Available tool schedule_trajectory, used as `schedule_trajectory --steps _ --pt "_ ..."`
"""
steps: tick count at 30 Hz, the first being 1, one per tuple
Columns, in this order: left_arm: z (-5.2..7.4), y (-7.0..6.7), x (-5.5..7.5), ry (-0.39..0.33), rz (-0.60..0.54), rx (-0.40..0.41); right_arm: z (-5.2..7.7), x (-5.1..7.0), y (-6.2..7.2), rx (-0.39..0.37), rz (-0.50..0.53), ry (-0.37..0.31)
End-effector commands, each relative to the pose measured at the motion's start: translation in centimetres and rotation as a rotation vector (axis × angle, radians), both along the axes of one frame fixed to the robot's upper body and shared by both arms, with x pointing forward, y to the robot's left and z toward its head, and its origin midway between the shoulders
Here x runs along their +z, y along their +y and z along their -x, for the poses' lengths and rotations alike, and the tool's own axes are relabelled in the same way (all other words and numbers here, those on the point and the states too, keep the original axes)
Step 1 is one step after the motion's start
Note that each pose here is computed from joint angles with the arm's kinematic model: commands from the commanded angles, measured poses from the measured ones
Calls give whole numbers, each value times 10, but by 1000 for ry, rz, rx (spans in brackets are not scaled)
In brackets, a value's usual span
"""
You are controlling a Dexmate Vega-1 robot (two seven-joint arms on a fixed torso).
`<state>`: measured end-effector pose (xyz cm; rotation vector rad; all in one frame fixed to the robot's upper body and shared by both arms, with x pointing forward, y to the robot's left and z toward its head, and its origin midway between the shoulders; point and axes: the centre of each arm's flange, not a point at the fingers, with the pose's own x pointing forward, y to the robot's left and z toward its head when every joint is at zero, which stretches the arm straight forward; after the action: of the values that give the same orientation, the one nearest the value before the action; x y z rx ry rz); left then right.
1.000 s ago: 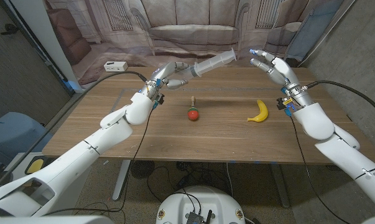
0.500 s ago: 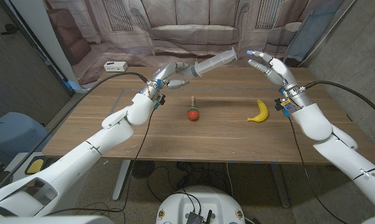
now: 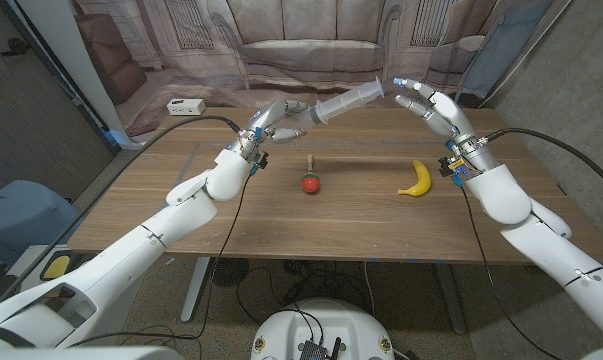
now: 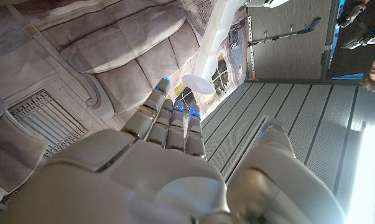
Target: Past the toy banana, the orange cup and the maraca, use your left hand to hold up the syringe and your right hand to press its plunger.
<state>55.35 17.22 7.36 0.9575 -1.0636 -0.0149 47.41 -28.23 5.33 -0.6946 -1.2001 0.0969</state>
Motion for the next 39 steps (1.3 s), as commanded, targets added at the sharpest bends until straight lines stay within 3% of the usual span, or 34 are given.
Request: schedule_trajectory --steps 1,39 --pt "-1 -2 1 -1 -6 -7 -2 2 4 7 17 -1" --pt "-7 -4 -1 8 -7 -32 -2 2 11 2 24 14"
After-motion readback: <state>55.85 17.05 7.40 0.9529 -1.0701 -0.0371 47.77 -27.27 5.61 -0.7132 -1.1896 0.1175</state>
